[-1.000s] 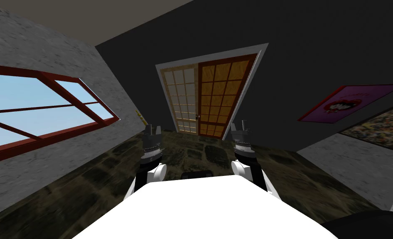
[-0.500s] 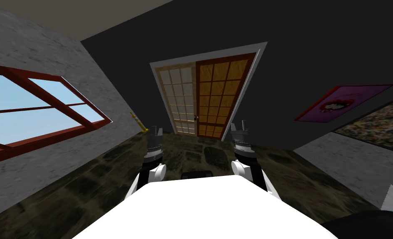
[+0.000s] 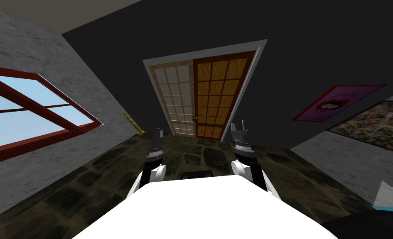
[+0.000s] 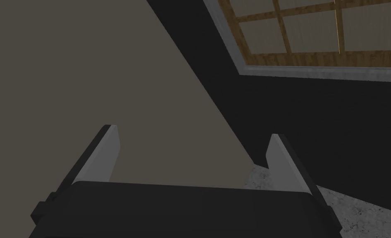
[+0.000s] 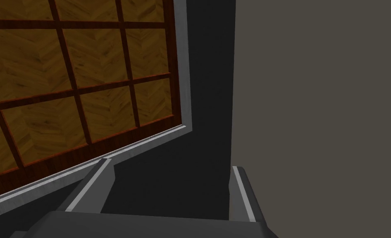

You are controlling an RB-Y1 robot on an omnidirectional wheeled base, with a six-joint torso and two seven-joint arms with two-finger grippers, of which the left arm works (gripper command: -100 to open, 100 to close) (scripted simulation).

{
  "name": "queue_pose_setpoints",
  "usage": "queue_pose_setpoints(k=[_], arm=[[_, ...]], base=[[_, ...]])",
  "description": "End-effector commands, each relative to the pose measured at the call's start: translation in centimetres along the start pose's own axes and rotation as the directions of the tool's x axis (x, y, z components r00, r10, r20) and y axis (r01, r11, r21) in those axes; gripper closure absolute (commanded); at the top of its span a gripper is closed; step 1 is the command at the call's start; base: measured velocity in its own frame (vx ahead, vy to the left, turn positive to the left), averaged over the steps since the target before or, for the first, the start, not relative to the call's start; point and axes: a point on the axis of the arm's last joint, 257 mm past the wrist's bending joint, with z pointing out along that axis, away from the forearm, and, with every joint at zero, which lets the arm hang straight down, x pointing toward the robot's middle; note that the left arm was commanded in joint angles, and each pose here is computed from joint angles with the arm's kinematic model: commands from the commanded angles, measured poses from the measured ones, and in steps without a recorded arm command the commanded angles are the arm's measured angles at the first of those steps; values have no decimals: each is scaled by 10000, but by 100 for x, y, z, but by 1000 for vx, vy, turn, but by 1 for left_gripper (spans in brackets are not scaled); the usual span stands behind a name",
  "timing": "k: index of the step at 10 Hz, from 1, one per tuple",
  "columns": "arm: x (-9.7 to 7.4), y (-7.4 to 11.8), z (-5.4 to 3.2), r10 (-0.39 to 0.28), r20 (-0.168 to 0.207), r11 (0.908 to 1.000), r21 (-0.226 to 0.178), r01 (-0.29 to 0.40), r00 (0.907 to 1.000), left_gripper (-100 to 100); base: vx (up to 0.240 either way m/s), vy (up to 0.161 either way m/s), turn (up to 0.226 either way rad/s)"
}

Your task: Pull the door open

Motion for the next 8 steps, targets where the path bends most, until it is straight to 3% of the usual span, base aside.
queue_pose_setpoints(k=[1, 5, 8], arm=[[23, 120, -36, 493, -141, 9986, -199, -495, 9987, -100], [55, 389, -128, 1474, -462, 9869, -586, -1500, 9880, -100], [73, 600, -209, 2227, -747, 9696, -865, -2288, 9720, -100]], base=[[120, -19, -81], [101, -12, -56], [100, -9, -68]])
